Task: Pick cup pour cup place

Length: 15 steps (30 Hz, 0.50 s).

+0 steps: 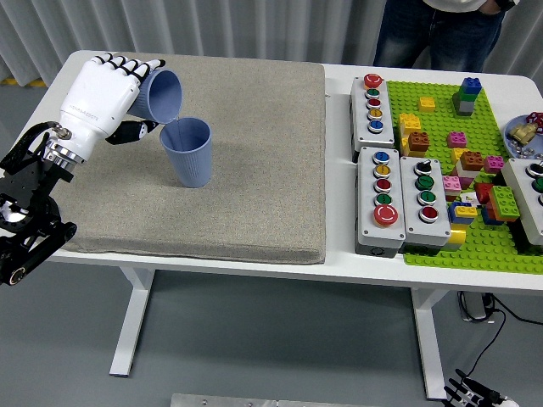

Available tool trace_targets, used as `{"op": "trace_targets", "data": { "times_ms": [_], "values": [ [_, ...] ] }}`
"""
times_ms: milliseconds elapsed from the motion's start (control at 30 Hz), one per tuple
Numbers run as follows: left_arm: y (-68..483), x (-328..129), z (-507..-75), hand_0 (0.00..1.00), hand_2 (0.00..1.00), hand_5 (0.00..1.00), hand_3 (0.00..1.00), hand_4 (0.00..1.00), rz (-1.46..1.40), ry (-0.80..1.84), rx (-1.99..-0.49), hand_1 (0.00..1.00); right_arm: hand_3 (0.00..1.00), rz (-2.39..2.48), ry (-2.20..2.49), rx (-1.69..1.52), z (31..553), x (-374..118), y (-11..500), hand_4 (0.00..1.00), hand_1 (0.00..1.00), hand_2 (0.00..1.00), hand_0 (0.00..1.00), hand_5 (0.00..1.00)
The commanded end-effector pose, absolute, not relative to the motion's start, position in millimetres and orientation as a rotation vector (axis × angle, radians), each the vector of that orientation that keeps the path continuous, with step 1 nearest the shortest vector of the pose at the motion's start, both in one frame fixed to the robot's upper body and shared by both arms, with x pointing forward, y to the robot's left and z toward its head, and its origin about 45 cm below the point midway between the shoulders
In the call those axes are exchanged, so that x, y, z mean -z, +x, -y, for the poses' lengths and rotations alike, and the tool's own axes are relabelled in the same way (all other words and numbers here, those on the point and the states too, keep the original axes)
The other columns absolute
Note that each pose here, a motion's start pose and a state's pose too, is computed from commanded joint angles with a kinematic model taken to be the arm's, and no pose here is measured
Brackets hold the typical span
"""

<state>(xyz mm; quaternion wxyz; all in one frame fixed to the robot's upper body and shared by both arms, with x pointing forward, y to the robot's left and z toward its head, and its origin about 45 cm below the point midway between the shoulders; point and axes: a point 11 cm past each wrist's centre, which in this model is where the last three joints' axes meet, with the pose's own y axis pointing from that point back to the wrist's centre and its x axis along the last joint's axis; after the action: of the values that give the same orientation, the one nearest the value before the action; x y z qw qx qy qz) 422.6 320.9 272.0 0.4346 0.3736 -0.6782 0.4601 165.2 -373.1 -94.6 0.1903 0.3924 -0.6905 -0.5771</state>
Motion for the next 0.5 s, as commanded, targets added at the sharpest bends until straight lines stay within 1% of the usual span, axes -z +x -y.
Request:
{"op": "trace_targets", "data": {
  "times_ms": [500],
  "values": [
    [422.9, -272.5, -319.6, 0.469, 0.606, 0.002, 0.580, 0.240, 1.694, 0.920, -1.138, 0.515, 0.618, 1.949, 1.101, 1.616, 374.2, 94.0, 166.4, 0.231, 0.693, 0.725, 0.765, 0.157]
  ]
}}
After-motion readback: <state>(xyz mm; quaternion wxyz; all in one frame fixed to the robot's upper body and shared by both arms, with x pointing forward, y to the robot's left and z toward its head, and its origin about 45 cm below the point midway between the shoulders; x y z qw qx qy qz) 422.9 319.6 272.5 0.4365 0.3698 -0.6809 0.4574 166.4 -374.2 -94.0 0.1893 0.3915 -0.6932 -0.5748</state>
